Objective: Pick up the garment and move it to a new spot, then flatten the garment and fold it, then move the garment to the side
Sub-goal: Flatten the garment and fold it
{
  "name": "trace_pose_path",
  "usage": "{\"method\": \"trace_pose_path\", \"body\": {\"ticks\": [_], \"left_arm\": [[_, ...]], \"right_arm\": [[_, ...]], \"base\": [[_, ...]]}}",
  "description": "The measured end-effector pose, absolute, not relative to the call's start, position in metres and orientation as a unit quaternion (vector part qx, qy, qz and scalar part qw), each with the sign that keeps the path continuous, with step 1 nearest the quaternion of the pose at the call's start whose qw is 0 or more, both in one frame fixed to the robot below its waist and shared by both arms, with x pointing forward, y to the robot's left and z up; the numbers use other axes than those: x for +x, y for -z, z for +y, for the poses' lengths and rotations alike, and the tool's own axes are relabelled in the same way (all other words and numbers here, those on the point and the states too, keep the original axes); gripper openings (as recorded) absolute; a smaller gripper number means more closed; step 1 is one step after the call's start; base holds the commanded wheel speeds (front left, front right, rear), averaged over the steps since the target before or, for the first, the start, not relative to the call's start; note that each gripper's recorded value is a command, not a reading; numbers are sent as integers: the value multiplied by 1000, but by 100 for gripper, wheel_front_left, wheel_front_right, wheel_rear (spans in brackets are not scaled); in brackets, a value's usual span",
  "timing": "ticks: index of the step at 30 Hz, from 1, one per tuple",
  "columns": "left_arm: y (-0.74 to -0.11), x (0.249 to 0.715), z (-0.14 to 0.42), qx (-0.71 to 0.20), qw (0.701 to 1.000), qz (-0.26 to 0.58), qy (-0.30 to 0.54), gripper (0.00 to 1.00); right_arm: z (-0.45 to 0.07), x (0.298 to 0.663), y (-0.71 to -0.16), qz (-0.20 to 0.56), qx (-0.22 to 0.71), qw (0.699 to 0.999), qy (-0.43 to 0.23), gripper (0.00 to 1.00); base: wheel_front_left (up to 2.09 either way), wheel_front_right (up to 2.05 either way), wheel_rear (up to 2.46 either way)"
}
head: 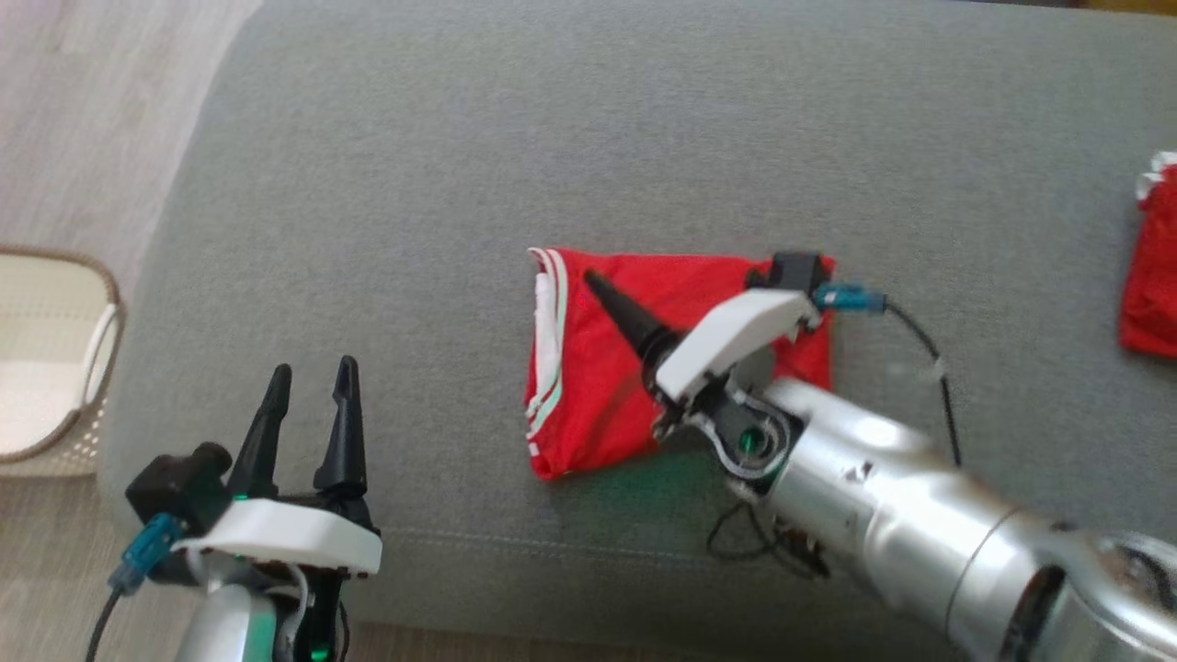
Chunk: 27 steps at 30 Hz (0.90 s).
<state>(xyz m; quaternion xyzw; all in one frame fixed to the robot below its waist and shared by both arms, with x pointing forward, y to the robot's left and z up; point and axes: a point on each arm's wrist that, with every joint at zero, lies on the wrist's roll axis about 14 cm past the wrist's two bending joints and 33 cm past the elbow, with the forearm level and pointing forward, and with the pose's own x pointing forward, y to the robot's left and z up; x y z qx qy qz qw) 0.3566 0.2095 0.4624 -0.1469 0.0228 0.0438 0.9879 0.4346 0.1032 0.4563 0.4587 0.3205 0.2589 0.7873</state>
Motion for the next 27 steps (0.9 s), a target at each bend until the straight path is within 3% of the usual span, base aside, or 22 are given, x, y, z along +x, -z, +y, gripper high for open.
{"method": "trace_pose_path", "body": {"ticks": [12, 14, 17, 27], "left_arm": [[-485, 376, 188, -151, 988, -11, -3, 100], [-491, 381, 181, -153, 988, -19, 9, 100], [-498, 385, 175, -154, 987, -30, 20, 100], [-520, 394, 162, -161, 984, -61, 43, 100]], "right_arm": [[11, 506, -512, 168, 333, 903, -215, 100], [-28, 517, -521, 131, 270, 933, -199, 100], [-75, 527, -533, 94, 224, 955, -168, 100], [-157, 485, -506, 38, 120, 986, -110, 100]], "base": [[0, 0, 0], [0, 0, 0], [0, 0, 0], [0, 0, 0]]}}
